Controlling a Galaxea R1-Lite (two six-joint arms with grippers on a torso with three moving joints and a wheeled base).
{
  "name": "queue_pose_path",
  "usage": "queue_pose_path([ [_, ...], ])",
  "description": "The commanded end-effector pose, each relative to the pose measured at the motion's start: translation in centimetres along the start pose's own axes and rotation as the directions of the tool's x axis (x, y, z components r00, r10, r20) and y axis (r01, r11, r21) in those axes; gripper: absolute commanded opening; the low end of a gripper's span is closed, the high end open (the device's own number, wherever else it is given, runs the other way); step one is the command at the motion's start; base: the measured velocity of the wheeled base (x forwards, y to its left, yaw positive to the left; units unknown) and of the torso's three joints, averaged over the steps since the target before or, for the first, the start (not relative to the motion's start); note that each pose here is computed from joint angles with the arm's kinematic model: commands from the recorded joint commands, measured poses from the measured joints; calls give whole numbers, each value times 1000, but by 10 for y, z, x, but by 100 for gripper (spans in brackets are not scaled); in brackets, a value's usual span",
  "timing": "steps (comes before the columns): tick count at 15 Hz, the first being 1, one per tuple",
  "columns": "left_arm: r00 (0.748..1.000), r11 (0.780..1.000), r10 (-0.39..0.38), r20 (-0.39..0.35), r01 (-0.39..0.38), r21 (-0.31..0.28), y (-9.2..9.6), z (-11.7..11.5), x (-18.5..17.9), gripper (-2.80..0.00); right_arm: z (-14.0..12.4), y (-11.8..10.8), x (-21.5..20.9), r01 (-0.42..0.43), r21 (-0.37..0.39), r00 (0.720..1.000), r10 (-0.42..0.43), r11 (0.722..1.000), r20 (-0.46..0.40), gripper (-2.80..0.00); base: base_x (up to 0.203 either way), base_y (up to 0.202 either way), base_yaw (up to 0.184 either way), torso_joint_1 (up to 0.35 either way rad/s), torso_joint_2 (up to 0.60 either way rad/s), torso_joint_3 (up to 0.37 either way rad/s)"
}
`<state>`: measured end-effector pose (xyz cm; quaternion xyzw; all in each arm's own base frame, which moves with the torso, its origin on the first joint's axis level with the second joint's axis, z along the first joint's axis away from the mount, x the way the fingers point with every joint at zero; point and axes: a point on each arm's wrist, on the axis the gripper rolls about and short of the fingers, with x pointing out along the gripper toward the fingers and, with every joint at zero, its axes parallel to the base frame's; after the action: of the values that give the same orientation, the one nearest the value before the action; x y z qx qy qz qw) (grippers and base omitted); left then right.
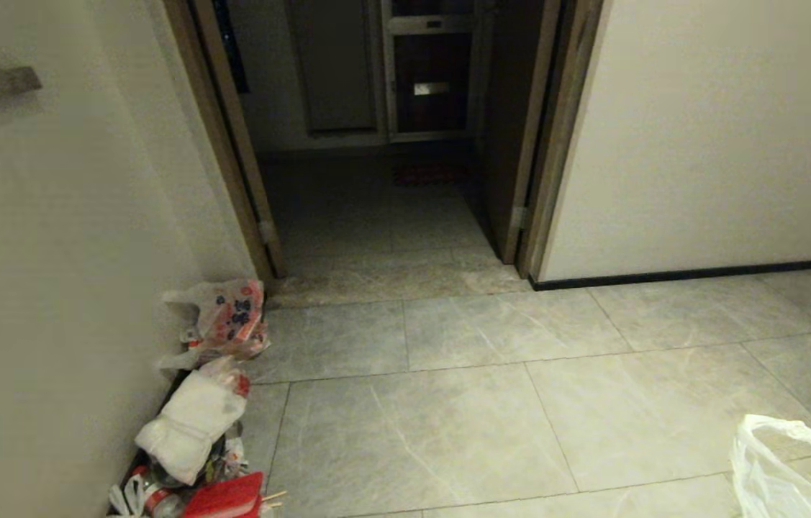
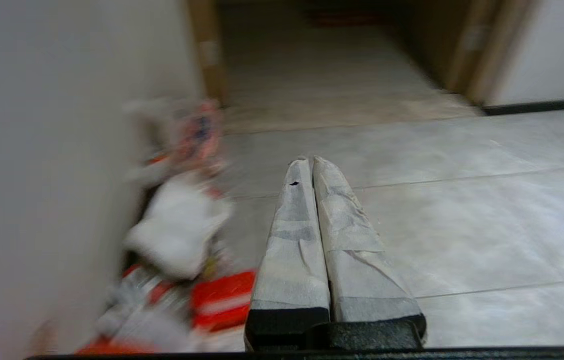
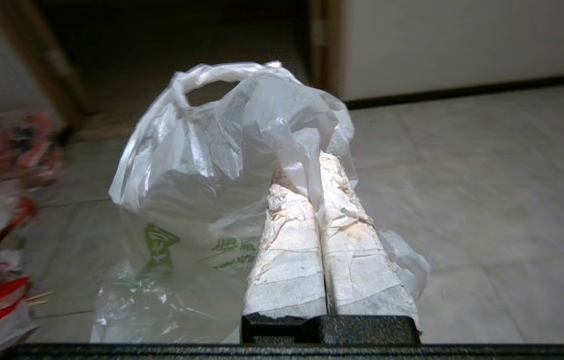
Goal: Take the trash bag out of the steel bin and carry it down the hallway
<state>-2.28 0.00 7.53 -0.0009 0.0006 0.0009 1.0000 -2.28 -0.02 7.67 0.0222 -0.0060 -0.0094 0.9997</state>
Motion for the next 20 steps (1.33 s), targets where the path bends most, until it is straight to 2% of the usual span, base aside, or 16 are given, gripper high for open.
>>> queue_pose_path([
  [1,1000,1000,0,-2,0,0,0,0,0,-280,0,0,0,1,0,1000,-1,1000,1,-280,4,-17,163,2,7,2],
  [16,1000,1000,0,-2,0,0,0,0,0,-280,0,0,0,1,-1,1000,-1,1000,1,-280,2,-17,165,2,3,3],
  [20,1000,1000,0,0,0,0,0,0,0,-280,0,0,0,-1,-1,1000,1,1000,1,-280,2,-5,48,0,0,2],
])
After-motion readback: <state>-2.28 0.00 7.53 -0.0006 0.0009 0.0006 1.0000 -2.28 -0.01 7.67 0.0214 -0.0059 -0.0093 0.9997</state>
